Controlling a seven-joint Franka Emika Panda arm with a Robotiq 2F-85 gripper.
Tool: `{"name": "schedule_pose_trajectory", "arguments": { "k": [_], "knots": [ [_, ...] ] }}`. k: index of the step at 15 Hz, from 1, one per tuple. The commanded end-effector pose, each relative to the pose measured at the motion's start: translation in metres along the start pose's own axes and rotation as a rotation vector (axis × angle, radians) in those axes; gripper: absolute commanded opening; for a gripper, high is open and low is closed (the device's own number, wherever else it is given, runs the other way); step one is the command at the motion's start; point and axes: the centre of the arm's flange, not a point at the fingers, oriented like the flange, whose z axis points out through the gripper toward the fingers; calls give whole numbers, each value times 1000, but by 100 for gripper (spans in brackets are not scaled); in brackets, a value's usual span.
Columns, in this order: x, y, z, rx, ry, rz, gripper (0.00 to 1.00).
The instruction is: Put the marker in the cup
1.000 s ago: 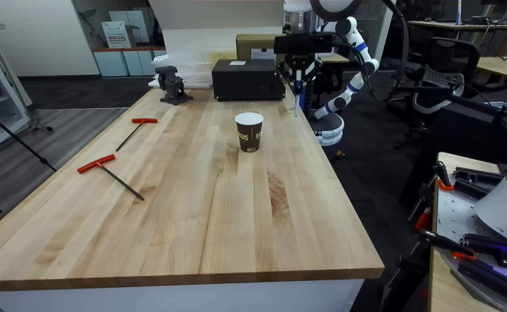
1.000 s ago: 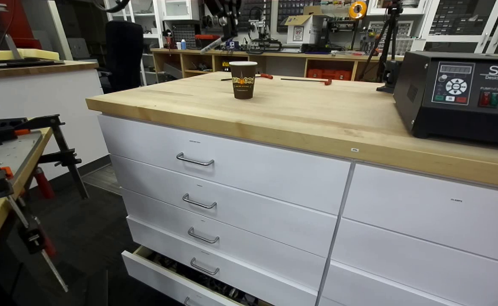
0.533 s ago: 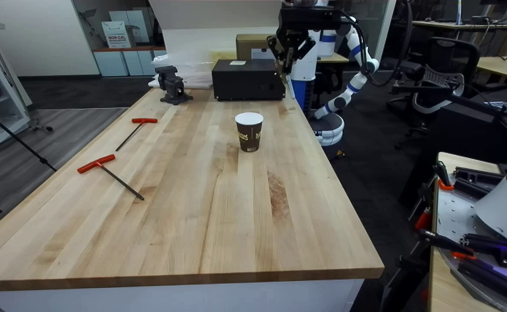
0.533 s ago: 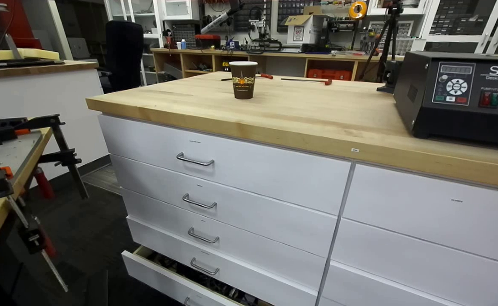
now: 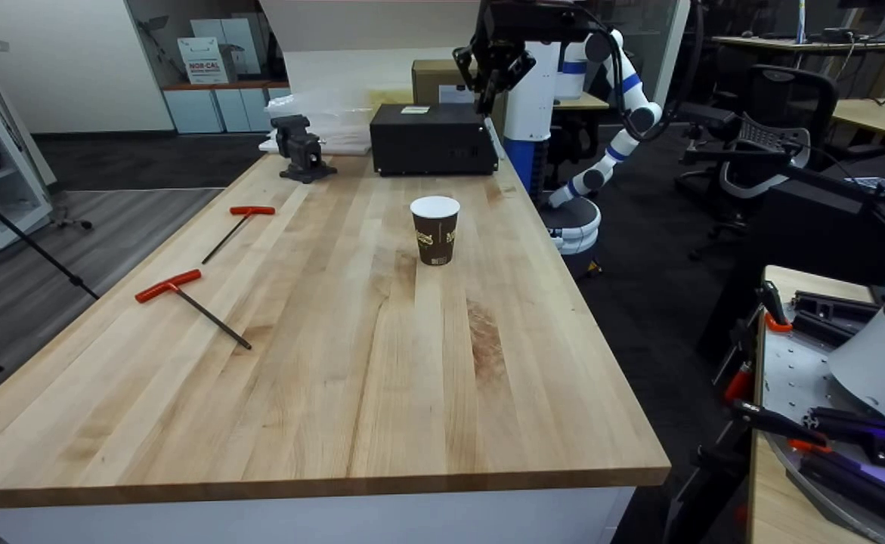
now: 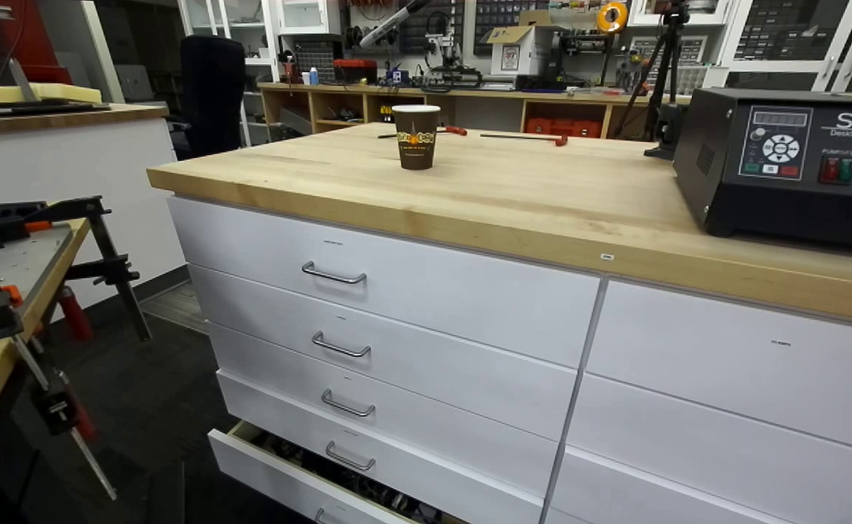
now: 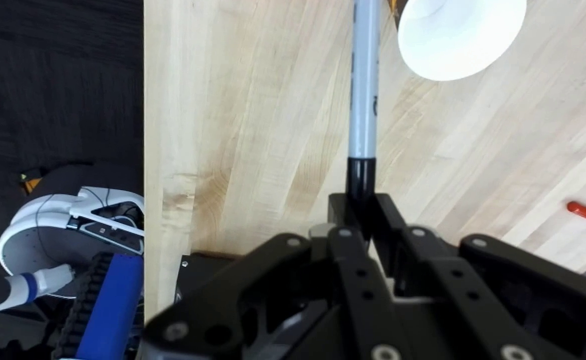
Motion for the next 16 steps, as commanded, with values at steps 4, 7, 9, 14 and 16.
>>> {"name": "schedule_pose_trajectory", "arguments": {
  "k": [4,7,9,14,16],
  "knots": [
    [10,-36,10,32,-1,-106,4],
    [1,-31,13,27,1,-93,4],
    [-1,-32,19,22,-5,-96,14],
    [-1,-38,22,40,6,-115,4],
    [1,-45,22,82,30,-172,4]
  ]
}}
